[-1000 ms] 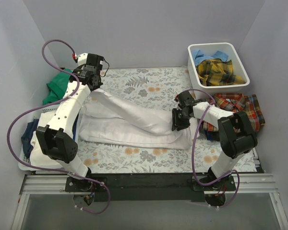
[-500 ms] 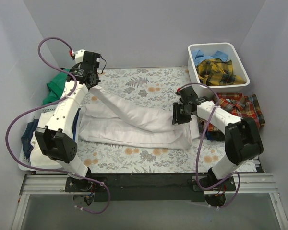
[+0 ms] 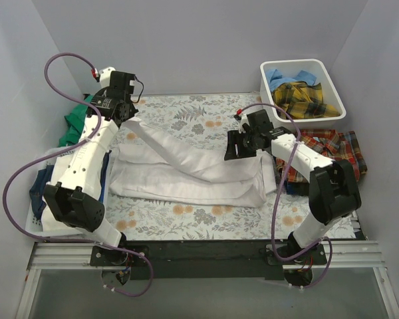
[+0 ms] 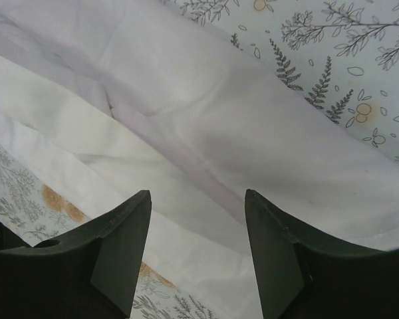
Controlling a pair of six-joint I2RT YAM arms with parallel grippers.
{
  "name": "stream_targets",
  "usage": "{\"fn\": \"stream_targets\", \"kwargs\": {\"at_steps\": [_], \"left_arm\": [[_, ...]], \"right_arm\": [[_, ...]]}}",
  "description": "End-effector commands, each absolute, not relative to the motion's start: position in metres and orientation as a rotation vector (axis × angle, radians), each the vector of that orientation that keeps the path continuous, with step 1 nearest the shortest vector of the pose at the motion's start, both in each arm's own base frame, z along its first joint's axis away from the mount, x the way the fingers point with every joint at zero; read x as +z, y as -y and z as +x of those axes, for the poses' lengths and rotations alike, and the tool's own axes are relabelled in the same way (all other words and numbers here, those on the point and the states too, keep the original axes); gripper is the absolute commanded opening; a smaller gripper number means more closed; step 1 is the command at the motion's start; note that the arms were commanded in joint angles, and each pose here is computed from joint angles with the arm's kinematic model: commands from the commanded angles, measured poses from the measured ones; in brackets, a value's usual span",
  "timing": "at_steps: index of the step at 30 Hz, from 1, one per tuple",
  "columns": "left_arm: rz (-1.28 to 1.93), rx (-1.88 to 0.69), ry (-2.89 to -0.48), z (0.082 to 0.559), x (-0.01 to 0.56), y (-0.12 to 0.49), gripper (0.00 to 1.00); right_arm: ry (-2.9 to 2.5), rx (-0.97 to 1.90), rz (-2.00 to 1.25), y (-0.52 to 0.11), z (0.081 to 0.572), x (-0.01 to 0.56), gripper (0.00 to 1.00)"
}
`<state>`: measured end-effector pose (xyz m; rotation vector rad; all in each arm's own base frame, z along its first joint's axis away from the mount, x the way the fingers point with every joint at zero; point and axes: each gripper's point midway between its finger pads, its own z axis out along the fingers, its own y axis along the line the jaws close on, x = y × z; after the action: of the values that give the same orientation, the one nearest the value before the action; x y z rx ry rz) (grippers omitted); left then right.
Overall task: Fold and stack the long sleeve shirts
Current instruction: Fold the shirt
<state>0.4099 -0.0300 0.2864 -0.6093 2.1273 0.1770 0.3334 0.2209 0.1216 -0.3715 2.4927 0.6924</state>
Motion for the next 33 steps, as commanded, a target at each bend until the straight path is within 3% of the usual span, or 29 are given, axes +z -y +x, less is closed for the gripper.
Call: {"fn": "stream_targets", "kwargs": {"at_steps": [1, 21, 24, 31, 33], "left_arm": [[-0.630, 0.119, -2.023, 0.395, 0.332, 0.023, 0.00], [-0.624, 0.093, -2.040, 0.391, 0.333, 0.027, 0.00], [-0.620, 0.090, -2.032, 0.391, 0.337, 0.027, 0.00], [-0.611, 0.051, -2.005, 0.395, 0.350, 0.031, 0.00], [-0.607, 0.040, -1.998, 0.398, 0.354, 0.033, 0.00]], "right_arm": [[-2.506, 0.741, -0.468, -0.229, 0.335, 0.106, 0.68], [-2.457, 1.019, -0.682, -0.250, 0.299, 0.083, 0.66], [-2.459, 1.032, -0.679, -0.251, 0.298, 0.087, 0.56], [-2.396, 1.048, -0.674, -0.253, 0.296, 0.116, 0.02], [-2.382, 1.048, -0.675, -0.252, 0.294, 0.125, 0.01]]}}
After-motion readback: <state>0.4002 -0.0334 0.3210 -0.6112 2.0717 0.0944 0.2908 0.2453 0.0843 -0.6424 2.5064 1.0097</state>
